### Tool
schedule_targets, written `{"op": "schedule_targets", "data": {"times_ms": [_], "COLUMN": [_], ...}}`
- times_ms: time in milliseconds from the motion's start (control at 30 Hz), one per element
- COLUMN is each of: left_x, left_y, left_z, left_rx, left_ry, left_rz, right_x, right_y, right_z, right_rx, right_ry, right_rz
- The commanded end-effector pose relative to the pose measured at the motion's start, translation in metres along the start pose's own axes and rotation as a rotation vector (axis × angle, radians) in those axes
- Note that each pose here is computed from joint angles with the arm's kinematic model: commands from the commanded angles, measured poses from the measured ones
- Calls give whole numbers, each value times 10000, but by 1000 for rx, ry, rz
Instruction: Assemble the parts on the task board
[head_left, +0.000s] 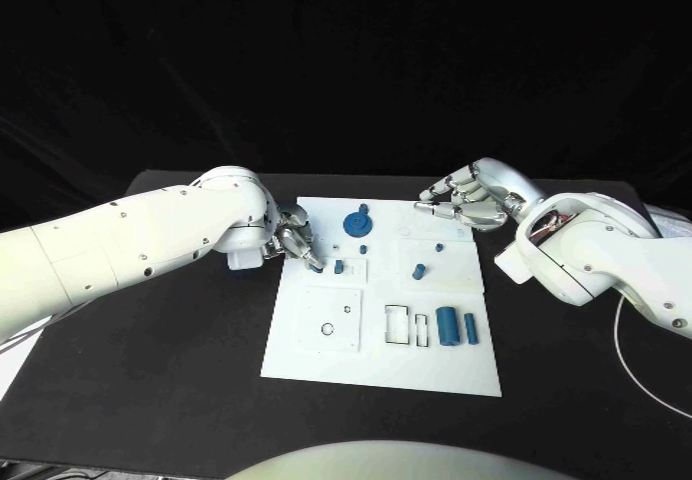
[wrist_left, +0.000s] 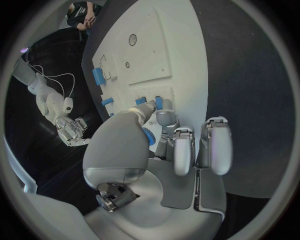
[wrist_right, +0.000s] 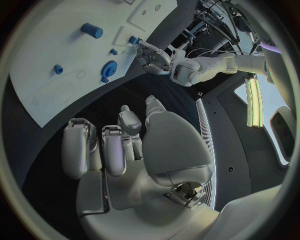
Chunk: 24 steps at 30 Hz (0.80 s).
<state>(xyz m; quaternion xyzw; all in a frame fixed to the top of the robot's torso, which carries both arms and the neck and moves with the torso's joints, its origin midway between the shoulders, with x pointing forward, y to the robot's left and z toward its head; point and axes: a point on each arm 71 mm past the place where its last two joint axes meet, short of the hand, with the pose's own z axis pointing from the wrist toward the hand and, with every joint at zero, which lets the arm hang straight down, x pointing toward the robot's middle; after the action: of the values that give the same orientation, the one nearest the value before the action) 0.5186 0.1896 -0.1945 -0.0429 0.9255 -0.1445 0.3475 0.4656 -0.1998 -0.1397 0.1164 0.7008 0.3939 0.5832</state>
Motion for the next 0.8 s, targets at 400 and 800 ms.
{"op": "schedule_targets", "data": {"times_ms": [400, 800], "left_x": [55, 106], "left_y": [-42, -87], "left_z": [14, 35], "left_rx": [-60, -97], "left_ry": [12, 42], "left_rz": [23, 20], "right_x": [17, 17], "right_y": [16, 17], "right_z": [-2, -5], "right_rx": [-14, -13], "right_ry": [12, 13], "right_rz": [-7, -7]}}
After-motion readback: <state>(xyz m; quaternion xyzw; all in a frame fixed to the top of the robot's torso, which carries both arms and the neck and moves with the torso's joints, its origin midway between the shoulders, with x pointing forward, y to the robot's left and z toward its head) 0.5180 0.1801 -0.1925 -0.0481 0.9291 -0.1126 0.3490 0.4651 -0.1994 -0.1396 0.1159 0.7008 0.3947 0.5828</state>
